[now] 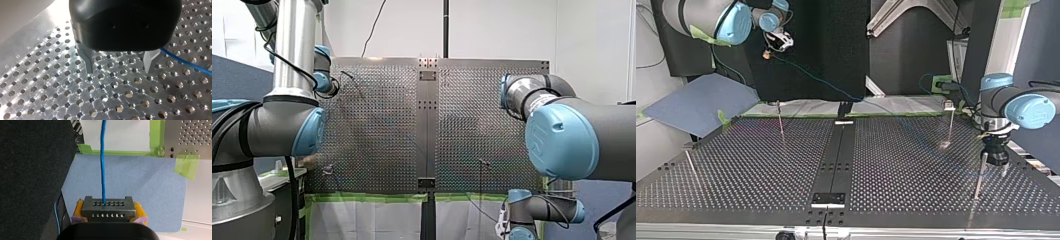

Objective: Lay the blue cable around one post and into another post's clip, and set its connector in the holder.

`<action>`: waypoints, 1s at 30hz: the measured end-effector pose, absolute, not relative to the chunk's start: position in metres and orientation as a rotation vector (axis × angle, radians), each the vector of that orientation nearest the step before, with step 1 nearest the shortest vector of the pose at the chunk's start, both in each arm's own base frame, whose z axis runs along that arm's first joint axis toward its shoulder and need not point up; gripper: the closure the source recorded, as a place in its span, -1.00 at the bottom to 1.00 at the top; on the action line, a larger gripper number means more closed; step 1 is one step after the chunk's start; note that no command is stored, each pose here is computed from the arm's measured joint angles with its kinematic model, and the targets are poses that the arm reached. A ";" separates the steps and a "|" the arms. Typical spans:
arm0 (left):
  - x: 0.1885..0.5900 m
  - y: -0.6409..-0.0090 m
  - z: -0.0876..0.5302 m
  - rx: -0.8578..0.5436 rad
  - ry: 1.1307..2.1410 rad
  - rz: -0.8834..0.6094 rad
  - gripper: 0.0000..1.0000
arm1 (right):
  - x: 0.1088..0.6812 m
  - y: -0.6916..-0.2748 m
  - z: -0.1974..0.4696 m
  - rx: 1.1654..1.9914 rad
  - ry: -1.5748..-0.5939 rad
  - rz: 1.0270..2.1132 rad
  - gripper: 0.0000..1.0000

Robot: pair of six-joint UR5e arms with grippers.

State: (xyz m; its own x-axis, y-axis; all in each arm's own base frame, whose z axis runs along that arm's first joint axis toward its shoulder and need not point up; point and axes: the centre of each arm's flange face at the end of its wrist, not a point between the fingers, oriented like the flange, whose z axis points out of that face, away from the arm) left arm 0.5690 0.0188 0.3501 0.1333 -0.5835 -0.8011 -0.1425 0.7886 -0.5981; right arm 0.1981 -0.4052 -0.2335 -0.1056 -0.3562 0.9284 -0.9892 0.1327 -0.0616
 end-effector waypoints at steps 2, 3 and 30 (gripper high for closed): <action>0.569 0.018 0.350 -0.632 1.425 -0.354 -1.00 | 0.193 -0.410 -0.233 1.342 -1.592 0.982 1.00; 0.569 0.018 0.350 -0.632 1.426 -0.354 -1.00 | 0.190 -0.412 -0.233 1.342 -1.589 0.984 1.00; 0.569 0.016 0.350 -0.630 1.428 -0.358 -1.00 | 0.125 -0.506 -0.160 1.236 -1.531 1.097 1.00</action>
State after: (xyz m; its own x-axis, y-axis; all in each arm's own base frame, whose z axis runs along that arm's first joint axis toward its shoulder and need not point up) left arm 0.5690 0.0157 0.3500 0.1290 -0.5849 -0.8008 -0.1381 0.7891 -0.5986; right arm 0.1251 -0.5062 -0.1595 -0.1397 -0.2297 0.9632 -0.9859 0.1231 -0.1136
